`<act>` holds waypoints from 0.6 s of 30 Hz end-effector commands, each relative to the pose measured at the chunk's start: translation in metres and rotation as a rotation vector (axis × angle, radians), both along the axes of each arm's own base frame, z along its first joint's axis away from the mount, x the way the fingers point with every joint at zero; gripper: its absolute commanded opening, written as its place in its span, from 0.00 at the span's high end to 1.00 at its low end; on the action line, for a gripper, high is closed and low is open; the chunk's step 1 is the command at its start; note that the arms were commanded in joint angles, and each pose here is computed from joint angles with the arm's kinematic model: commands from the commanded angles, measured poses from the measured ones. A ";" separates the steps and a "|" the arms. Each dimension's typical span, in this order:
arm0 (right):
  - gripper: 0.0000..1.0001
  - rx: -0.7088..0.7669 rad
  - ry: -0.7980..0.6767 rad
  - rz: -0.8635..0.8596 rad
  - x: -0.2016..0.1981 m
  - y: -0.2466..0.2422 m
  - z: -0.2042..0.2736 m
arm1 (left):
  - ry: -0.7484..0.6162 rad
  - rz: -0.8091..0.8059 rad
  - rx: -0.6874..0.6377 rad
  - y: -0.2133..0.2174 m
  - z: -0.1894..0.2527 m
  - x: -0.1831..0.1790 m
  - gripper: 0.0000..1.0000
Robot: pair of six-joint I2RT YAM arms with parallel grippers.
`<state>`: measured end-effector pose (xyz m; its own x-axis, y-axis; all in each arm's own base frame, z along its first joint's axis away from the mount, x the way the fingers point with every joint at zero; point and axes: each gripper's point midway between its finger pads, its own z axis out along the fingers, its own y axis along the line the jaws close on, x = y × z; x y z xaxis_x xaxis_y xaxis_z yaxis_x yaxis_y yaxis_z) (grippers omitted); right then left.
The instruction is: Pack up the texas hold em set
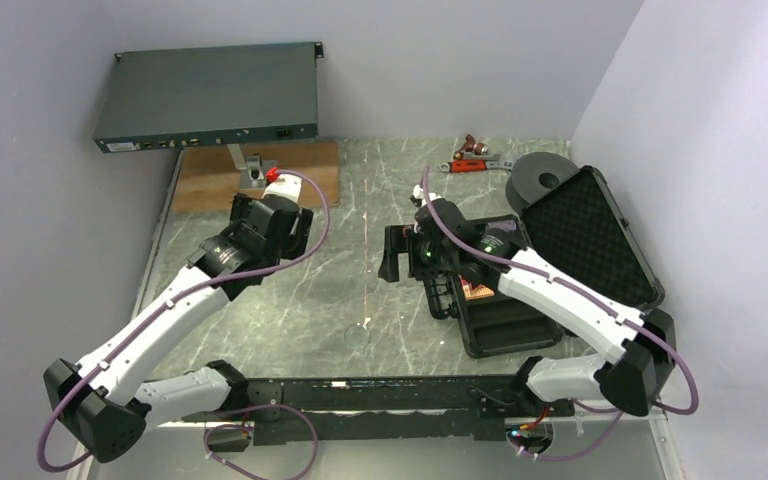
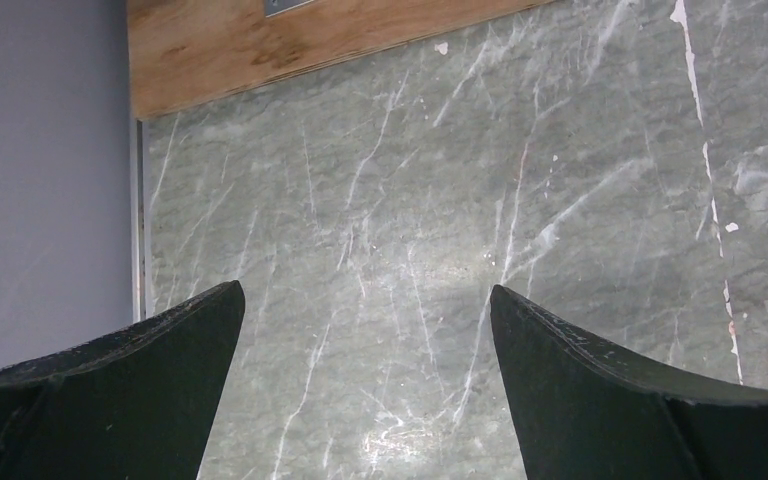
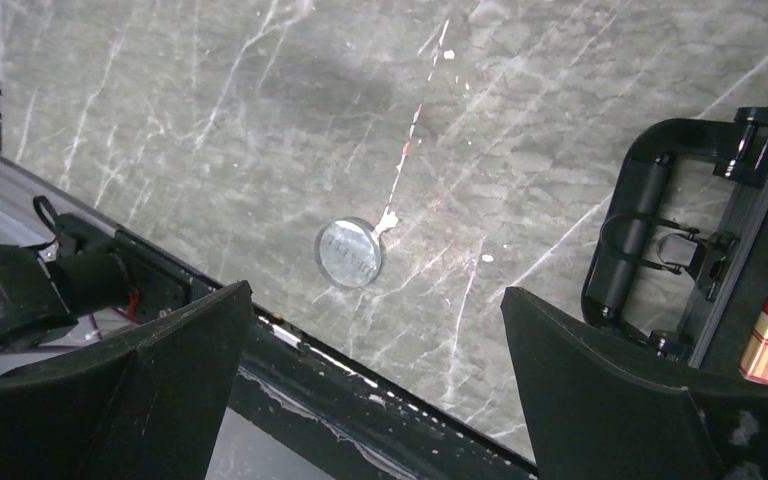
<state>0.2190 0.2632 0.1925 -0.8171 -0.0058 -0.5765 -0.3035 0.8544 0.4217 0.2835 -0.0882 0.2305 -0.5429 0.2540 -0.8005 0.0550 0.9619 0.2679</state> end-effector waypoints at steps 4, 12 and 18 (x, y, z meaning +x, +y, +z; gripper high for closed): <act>0.00 -0.059 0.044 -0.048 -0.006 0.024 -0.011 | -0.081 -0.007 -0.017 0.005 0.015 0.000 0.00; 0.00 -0.119 0.143 0.009 -0.043 0.069 -0.049 | -0.190 -0.055 -0.064 0.007 0.033 -0.007 0.00; 0.00 -0.190 0.169 0.024 -0.059 0.092 -0.074 | -0.228 0.014 -0.082 0.023 0.046 -0.016 0.00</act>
<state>0.1587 0.3387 0.1115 -0.9019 -0.1623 -0.4003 -0.2945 0.9089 0.2951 0.2677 -0.0741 0.2568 -0.3939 0.2220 -0.8920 0.0528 0.9743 0.2192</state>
